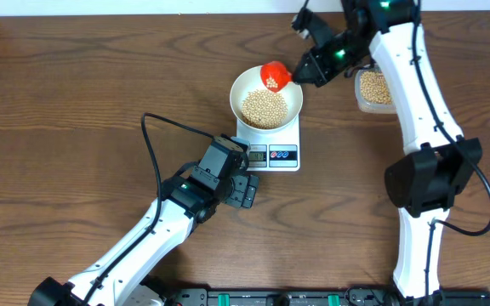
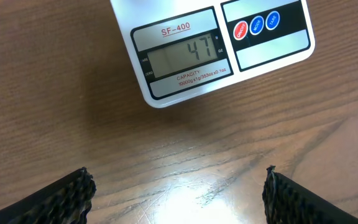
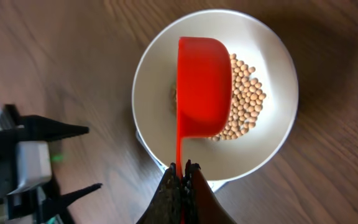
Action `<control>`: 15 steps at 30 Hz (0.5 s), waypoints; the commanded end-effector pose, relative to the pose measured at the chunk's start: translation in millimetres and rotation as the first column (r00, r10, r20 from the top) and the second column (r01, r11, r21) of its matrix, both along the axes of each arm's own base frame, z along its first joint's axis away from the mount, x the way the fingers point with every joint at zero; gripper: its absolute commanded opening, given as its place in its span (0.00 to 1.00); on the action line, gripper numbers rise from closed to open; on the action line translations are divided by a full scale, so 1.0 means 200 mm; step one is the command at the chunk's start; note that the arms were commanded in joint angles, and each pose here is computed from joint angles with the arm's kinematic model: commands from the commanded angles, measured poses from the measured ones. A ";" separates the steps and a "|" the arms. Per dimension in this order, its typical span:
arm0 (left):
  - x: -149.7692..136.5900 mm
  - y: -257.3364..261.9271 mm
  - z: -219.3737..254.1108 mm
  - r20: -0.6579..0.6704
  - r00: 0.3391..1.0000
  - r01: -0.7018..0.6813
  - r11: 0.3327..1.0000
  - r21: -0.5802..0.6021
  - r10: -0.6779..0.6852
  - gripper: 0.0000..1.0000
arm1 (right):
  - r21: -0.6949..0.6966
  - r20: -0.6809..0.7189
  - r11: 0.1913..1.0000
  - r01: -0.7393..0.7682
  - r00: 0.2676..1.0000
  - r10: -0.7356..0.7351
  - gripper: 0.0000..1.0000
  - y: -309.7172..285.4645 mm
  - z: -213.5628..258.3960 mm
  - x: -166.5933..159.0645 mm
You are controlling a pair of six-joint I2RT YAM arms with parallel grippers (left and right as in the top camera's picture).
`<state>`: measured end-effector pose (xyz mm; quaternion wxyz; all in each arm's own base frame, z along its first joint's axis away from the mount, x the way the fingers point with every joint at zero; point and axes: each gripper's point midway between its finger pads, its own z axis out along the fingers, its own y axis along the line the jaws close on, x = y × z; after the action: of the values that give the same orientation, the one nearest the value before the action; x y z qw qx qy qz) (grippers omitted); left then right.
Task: Scoop item into bowl and weigh 50g on scale
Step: 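Shake the red scoop above the bowl to drop a few beans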
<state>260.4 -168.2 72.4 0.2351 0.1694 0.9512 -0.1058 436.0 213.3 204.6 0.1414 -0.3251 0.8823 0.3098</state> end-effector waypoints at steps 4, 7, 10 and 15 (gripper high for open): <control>0.00 0.01 0.01 0.012 1.000 0.002 1.000 0.004 -0.002 0.89 | 0.113 0.031 0.994 -0.010 1.000 0.007 0.01 0.02 0.17 -0.02; 0.00 0.01 0.01 0.012 1.000 0.002 1.000 0.004 -0.002 0.89 | 0.112 0.034 0.994 -0.013 0.999 0.009 0.01 0.02 0.17 -0.02; 0.00 0.01 0.01 0.012 1.000 0.002 1.000 0.004 -0.002 0.89 | 0.111 0.041 0.994 -0.023 0.999 0.019 0.01 0.02 0.17 -0.02; 0.00 0.01 0.01 0.012 1.000 0.002 1.000 0.004 -0.002 0.89 | 0.094 0.053 0.995 -0.035 0.998 0.031 0.01 0.03 0.16 -0.03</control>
<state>260.4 -168.2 72.4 0.2351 0.1694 0.9512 -0.1058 435.2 215.0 212.2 0.1454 -0.3204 0.8713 0.3422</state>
